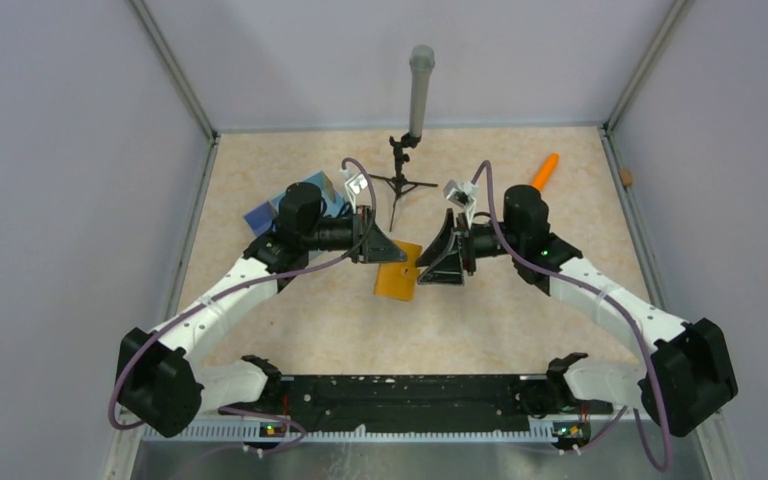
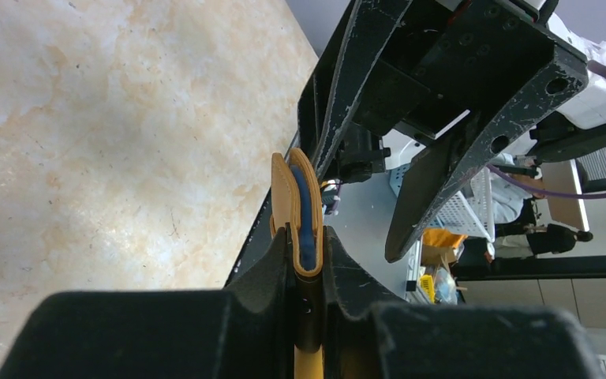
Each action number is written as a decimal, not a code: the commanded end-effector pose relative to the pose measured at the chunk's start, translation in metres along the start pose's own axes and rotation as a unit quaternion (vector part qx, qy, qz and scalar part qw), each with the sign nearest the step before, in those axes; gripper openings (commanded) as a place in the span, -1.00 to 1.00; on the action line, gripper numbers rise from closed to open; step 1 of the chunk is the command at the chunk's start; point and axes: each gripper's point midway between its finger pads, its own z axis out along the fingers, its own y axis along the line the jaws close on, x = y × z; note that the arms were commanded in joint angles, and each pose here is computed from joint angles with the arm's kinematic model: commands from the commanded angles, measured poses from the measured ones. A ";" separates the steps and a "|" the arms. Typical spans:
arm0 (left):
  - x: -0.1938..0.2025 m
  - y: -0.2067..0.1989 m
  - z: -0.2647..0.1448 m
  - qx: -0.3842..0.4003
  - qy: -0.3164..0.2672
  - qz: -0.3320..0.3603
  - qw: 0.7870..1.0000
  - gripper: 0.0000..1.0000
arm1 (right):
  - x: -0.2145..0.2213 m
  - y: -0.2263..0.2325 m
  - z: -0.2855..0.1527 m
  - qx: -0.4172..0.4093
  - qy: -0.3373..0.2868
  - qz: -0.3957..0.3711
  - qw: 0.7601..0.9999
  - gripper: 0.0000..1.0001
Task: Put the credit cards into the card holder
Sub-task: Open the card holder at the center of the board.
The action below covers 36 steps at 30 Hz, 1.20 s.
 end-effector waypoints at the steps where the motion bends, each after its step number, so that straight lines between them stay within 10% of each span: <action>1: -0.008 -0.046 -0.007 0.081 0.003 0.056 0.995 -1.00 | -0.008 0.009 0.013 -0.036 0.007 -0.034 0.999 0.17; 10: -0.012 -0.043 -0.005 0.076 -0.003 0.063 0.995 -1.00 | 0.001 0.027 0.032 -0.084 0.034 -0.033 0.995 0.05; 15: -0.016 -0.027 -0.004 0.033 -0.020 0.066 0.997 -1.00 | -0.001 0.038 0.035 -0.106 0.037 -0.040 0.993 -0.74; 19: -0.019 -0.017 -0.001 0.013 -0.024 0.051 0.998 -1.00 | 0.004 0.050 0.035 -0.131 0.052 -0.040 0.989 -0.98; 28: -0.027 0.033 -0.005 -0.077 -0.049 0.011 0.996 -1.00 | 0.015 0.072 0.033 -0.148 0.078 -0.050 0.985 -1.00; 36: 0.008 0.119 -0.004 -0.206 -0.133 -0.044 0.969 -1.00 | 0.004 -0.002 0.031 0.110 0.004 -0.015 0.994 0.36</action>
